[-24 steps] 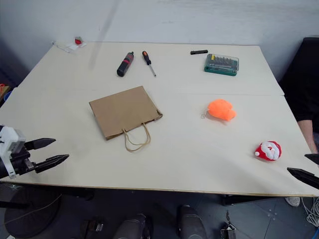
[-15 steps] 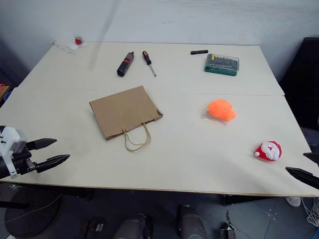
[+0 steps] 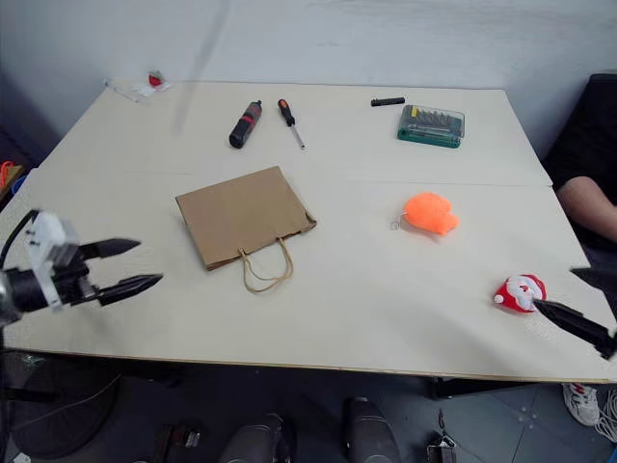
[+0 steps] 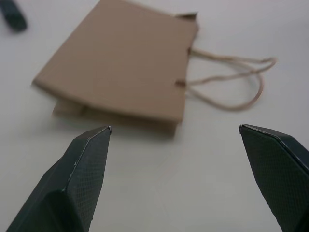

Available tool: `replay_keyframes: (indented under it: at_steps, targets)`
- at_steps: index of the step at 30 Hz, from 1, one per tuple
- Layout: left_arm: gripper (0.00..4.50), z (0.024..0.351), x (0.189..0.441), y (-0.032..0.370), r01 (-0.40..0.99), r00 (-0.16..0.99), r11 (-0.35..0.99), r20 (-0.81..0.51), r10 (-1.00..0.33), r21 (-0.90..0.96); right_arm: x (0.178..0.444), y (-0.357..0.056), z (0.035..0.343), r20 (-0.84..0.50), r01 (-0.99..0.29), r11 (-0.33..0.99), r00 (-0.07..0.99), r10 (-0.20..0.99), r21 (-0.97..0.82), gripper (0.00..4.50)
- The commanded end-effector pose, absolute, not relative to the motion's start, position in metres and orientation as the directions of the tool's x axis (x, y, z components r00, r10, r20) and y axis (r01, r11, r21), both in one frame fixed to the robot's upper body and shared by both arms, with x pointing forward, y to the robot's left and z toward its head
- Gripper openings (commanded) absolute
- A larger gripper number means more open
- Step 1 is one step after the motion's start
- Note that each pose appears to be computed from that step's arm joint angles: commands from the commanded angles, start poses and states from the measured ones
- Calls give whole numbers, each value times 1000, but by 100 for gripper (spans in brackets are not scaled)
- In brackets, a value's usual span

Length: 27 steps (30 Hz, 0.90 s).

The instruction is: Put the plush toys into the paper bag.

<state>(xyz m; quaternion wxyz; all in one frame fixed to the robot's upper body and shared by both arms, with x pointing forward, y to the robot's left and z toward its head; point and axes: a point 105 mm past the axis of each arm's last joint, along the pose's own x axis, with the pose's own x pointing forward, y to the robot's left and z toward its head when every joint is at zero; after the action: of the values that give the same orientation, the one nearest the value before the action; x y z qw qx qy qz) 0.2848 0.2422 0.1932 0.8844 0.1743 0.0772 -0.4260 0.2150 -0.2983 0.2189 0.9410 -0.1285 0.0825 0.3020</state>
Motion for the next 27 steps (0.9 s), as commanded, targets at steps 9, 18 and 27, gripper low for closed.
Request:
replay_keyframes:
  at_steps: [9, 18, 27]
  targets:
    - [445, 172, 325, 157, 872, 376, 138, -462, -803, 470, 192, -148, 215, -178, -893, 424, 447, 877, -151, 450]
    - [445, 161, 338, 139, 867, 276, -18, -511, -814, 498, 206, -126, 211, -150, -902, 398, 423, 894, -169, 450]
    - [225, 150, 350, 125, 857, 281, -11, -485, -828, 516, 212, -126, 203, -167, -897, 407, 434, 885, -173, 450]
